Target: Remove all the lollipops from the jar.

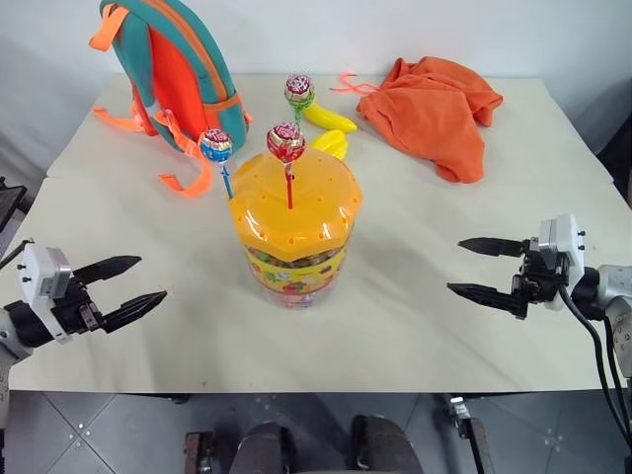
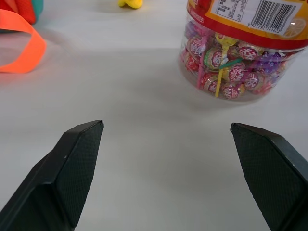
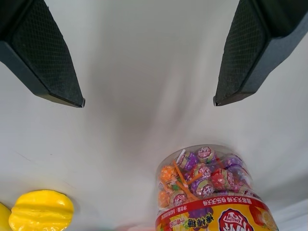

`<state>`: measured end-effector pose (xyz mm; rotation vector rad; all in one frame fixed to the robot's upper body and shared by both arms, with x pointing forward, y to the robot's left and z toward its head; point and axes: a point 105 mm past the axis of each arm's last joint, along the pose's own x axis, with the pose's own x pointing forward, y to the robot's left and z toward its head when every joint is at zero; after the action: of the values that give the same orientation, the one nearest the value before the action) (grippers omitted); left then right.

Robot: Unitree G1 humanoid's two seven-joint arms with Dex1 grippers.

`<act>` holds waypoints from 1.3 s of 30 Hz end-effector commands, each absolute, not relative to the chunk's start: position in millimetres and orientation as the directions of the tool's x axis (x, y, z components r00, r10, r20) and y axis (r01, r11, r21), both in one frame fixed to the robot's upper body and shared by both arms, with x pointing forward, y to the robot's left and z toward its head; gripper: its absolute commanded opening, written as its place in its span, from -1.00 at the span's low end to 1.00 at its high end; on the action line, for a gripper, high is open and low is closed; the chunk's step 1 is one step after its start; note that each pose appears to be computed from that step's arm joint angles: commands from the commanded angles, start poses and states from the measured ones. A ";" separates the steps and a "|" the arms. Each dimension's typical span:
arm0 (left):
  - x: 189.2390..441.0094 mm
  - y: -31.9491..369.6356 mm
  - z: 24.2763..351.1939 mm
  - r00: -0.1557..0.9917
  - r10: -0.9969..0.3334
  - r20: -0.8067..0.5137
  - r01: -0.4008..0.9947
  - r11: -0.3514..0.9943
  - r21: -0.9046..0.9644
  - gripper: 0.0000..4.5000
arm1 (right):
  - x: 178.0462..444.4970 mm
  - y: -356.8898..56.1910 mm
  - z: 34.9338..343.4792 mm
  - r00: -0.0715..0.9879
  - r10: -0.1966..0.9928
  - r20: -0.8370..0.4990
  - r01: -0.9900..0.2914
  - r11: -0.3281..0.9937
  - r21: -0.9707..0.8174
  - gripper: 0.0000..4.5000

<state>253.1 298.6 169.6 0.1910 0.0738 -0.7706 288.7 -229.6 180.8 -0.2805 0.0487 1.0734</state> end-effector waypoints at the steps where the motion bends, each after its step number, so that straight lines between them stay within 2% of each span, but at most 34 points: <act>1: 247.9 300.1 180.2 0.714 -0.688 -0.130 0.699 0.692 0.180 1.00 | 289.5 -231.2 195.6 0.494 0.859 -0.133 -0.854 0.452 -0.257 0.99; 12: 253.1 295.4 206.3 0.742 -0.663 -0.094 0.669 0.728 0.148 1.00 | 284.6 -221.8 210.5 0.470 0.877 -0.102 -0.859 0.427 -0.283 0.99; 15: 255.1 274.6 236.7 0.657 -0.749 -0.086 0.744 0.626 0.236 1.00 | 279.9 -212.7 228.7 0.440 0.895 -0.078 -0.865 0.398 -0.307 0.99; 18: 264.2 258.1 263.3 0.614 -0.788 -0.051 0.759 0.571 0.312 1.00 | 276.8 -206.0 244.0 0.417 0.908 -0.049 -0.869 0.382 -0.315 0.99; 21: 272.9 233.5 284.5 0.534 -0.845 -0.027 0.792 0.489 0.367 1.00 | 272.8 -198.9 267.6 0.384 0.923 0.012 -0.876 0.368 -0.310 0.99; 25: 279.2 206.3 304.0 0.411 -0.912 0.024 0.830 0.384 0.403 1.00 | 261.7 -189.4 283.2 0.329 0.944 0.014 -0.889 0.315 -0.332 0.99; 28: 279.6 187.2 310.2 0.301 -0.953 0.044 0.867 0.293 0.404 1.00 | 252.1 -184.3 284.8 0.297 0.955 -0.020 -0.907 0.276 -0.318 0.99; 31: 282.8 174.6 306.5 0.232 -0.972 0.042 0.892 0.229 0.391 1.00 | 240.0 -178.1 290.2 0.223 0.974 0.025 -0.916 0.218 -0.337 0.99; 37: 282.9 160.1 306.9 0.122 -0.989 0.080 0.914 0.144 0.380 1.00 | 234.2 -165.4 293.9 0.209 0.976 0.054 -0.903 0.214 -0.373 0.99; 39: 282.0 161.3 305.7 0.107 -0.992 0.065 0.916 0.124 0.380 0.74 | 234.7 -164.1 293.5 0.216 0.975 0.047 -0.897 0.217 -0.385 1.00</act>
<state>287.7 158.9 296.5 0.2396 -0.3002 -1.4161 240.2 -165.7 285.0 -0.2614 -0.2543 1.3286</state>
